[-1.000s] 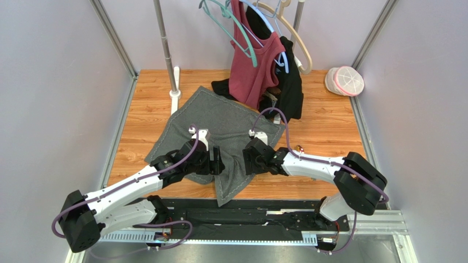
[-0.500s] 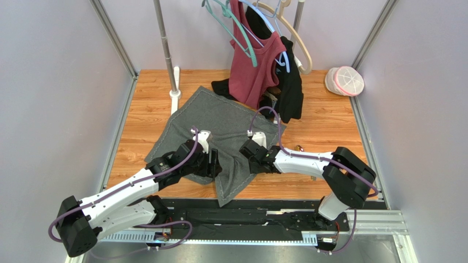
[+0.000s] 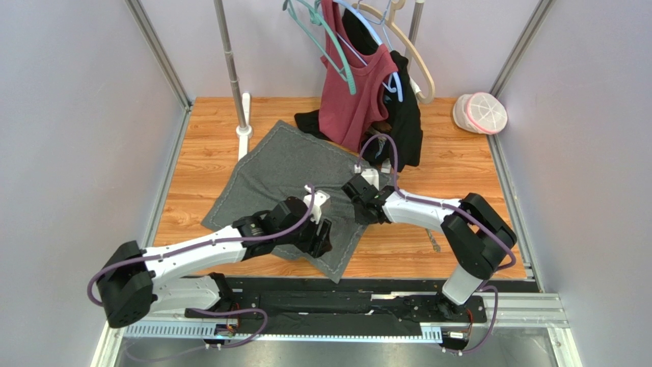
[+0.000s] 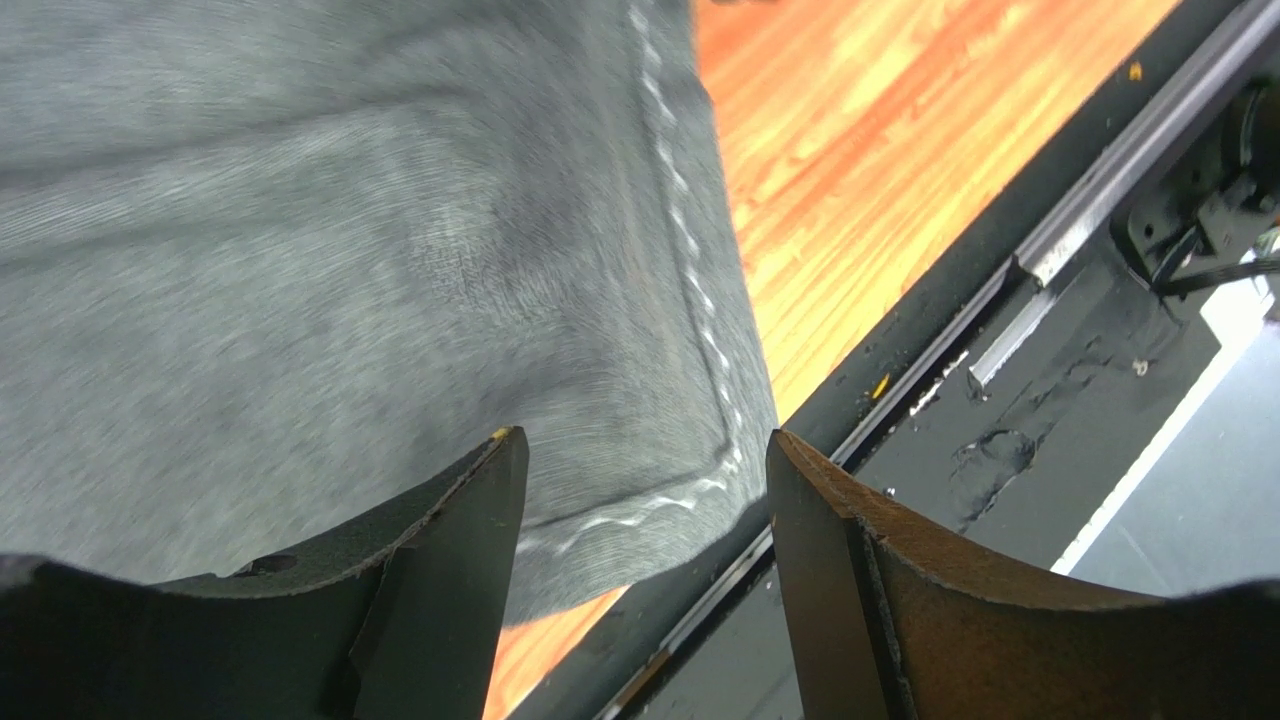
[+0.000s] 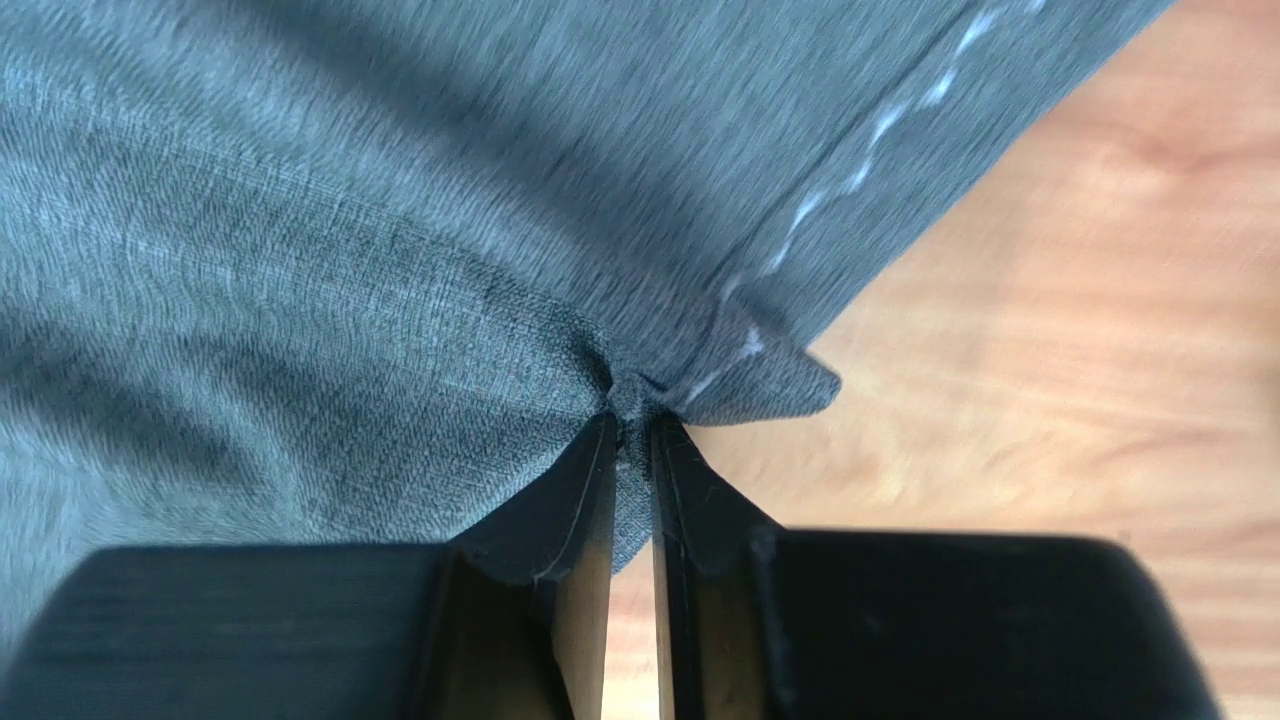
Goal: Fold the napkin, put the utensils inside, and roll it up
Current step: Fold the napkin
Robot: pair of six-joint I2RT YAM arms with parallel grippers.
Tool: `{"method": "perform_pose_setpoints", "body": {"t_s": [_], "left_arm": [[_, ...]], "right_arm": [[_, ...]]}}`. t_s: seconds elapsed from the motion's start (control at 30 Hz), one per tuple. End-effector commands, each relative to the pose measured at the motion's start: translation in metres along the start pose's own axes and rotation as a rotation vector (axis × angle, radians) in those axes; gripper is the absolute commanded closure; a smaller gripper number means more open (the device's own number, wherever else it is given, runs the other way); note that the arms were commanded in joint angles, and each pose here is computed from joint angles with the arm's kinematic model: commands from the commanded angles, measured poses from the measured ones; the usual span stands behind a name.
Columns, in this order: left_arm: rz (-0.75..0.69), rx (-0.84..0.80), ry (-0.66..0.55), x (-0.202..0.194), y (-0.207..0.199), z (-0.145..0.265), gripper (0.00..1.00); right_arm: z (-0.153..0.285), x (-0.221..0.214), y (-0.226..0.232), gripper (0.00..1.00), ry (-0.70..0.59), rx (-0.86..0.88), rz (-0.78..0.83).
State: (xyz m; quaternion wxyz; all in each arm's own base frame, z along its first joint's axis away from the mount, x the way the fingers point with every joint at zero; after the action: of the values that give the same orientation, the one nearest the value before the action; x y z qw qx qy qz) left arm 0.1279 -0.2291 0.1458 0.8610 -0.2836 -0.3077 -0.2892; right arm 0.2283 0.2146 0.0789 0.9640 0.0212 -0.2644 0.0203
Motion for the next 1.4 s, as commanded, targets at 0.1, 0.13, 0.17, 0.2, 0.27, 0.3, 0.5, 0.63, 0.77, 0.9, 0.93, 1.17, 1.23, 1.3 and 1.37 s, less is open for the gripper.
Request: {"method": "perform_pose_setpoints", "body": {"t_s": [0.1, 0.13, 0.17, 0.2, 0.27, 0.3, 0.5, 0.63, 0.77, 0.9, 0.93, 1.17, 1.23, 1.3, 1.37], "left_arm": [[-0.132, -0.168, -0.078, 0.024, -0.036, -0.029, 0.32], [-0.135, -0.168, -0.044, 0.019, -0.036, -0.037, 0.32], [-0.142, -0.177, -0.039, 0.020, -0.040, -0.040, 0.32], [-0.157, -0.181, -0.028, 0.020, -0.042, -0.043, 0.34], [-0.177, -0.182, -0.003, 0.018, -0.044, -0.052, 0.36], [-0.199, -0.188, 0.008, 0.015, -0.046, -0.054, 0.36], [-0.257, -0.262, 0.031, 0.004, -0.064, -0.070, 0.39], [-0.267, -0.240, 0.118, -0.009, -0.070, -0.082, 0.47], [-0.250, -0.193, 0.156, -0.021, -0.069, -0.084, 0.48], [-0.223, -0.076, 0.164, -0.025, -0.061, -0.083, 0.49], [-0.224, -0.070, 0.150, -0.024, -0.062, -0.079, 0.49], [-0.261, -0.092, 0.142, -0.031, -0.072, -0.076, 0.48], [-0.248, -0.110, 0.159, -0.036, -0.077, -0.078, 0.50], [-0.247, -0.049, 0.178, -0.039, -0.073, -0.077, 0.53], [-0.246, -0.036, 0.186, -0.040, -0.071, -0.077, 0.52]], "right_arm": [[-0.013, 0.028, 0.007, 0.84, 0.003, 0.046, 0.024], [-0.015, 0.031, 0.009, 0.84, 0.002, 0.046, 0.022], [-0.018, 0.034, 0.012, 0.84, 0.005, 0.048, 0.023], [-0.019, 0.037, 0.012, 0.84, 0.005, 0.052, 0.015], [-0.019, 0.041, 0.014, 0.83, 0.008, 0.067, 0.007], [-0.018, 0.043, 0.015, 0.80, 0.005, 0.076, 0.005], [0.008, 0.053, 0.017, 0.50, -0.020, 0.179, -0.018], [0.032, 0.054, 0.005, 0.38, -0.038, 0.228, -0.061], [0.056, 0.055, -0.017, 0.34, -0.079, 0.238, -0.106], [0.075, 0.054, -0.035, 0.33, -0.113, 0.242, -0.146], [0.077, 0.052, -0.040, 0.33, -0.114, 0.237, -0.154], [0.092, 0.054, -0.064, 0.31, -0.164, 0.228, -0.213], [0.094, 0.055, -0.067, 0.30, -0.170, 0.227, -0.213], [0.096, 0.058, -0.069, 0.30, -0.174, 0.226, -0.219], [0.098, 0.059, -0.069, 0.30, -0.181, 0.231, -0.220]]}}
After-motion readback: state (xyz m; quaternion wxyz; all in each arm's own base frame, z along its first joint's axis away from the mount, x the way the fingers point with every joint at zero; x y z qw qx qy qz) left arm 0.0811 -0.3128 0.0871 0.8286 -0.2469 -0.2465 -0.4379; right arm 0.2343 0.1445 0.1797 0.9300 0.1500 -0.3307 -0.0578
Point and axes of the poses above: each gripper's point midway between its finger pads, its own z axis back along the fingers, its own y axis along the line the jaws close on, x = y × z, the point moved 7 cm from there along z, back along the fingers, and after that the axes turned 2 degrees about -z, right-handed, at the moved point
